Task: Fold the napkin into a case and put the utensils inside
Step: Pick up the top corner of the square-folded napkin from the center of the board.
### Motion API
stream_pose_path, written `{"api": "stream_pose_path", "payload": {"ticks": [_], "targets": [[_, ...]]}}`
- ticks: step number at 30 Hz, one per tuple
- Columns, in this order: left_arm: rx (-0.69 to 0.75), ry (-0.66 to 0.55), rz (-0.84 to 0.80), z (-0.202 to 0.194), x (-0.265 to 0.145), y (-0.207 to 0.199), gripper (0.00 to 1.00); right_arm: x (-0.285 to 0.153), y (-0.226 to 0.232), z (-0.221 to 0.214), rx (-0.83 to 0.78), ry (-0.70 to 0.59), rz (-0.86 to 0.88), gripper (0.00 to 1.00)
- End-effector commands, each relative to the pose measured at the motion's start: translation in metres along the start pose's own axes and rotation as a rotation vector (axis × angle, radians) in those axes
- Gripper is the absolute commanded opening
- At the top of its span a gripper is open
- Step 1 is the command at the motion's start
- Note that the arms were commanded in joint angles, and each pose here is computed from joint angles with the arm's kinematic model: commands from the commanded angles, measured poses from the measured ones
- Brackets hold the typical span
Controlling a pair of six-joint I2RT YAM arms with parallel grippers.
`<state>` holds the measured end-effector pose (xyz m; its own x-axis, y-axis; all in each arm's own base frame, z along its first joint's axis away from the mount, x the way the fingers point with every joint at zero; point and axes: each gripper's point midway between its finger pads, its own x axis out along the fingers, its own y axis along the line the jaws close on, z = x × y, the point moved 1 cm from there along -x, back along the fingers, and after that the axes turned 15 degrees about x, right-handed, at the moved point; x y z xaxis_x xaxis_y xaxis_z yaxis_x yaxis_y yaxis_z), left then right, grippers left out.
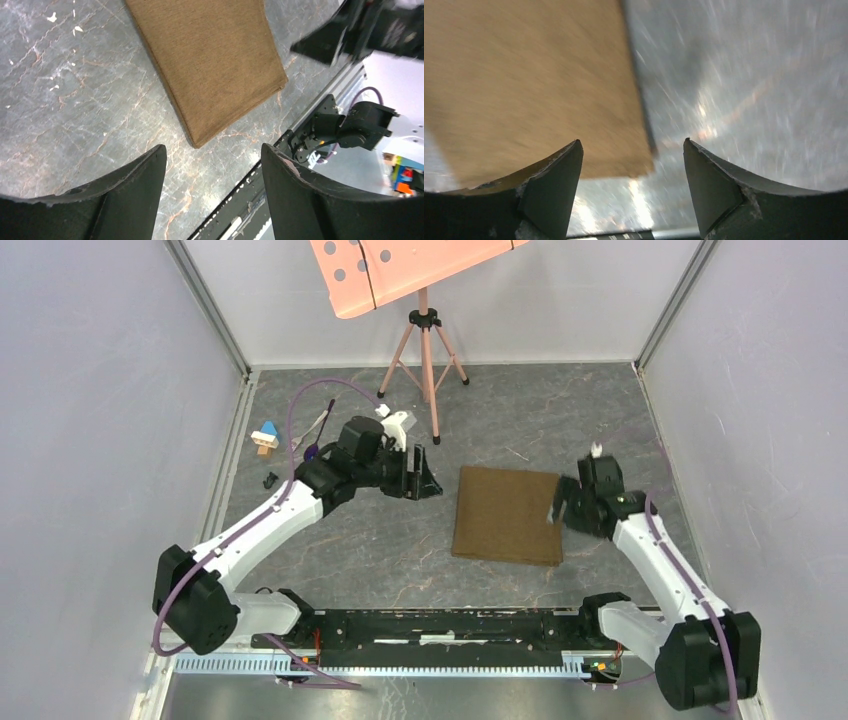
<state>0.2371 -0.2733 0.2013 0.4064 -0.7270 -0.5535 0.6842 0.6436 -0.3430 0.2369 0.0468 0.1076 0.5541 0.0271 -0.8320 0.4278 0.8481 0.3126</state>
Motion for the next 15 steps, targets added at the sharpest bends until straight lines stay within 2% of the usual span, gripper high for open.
{"api": "stream_pose_path", "payload": {"ticks": [1, 4, 6, 9, 15], "targets": [[0.041, -0.027, -0.134, 0.024, -0.026, -0.016, 0.77, -0.001, -0.055, -0.035, 0.126, 0.028, -0.206, 0.75], [0.082, -0.044, -0.099, 0.031, -0.031, -0.009, 0.77, 0.010, -0.060, -0.056, 0.134, 0.089, -0.189, 0.65], [0.079, -0.043, -0.081, 0.029, -0.032, -0.003, 0.77, 0.018, -0.058, -0.072, 0.149, 0.149, -0.159, 0.60], [0.064, -0.052, -0.073, 0.027, -0.031, 0.002, 0.77, 0.026, -0.055, -0.084, 0.155, 0.201, -0.127, 0.49], [0.037, -0.053, -0.074, 0.023, -0.027, 0.007, 0.77, 0.030, -0.054, -0.093, 0.168, 0.210, -0.093, 0.46]]}}
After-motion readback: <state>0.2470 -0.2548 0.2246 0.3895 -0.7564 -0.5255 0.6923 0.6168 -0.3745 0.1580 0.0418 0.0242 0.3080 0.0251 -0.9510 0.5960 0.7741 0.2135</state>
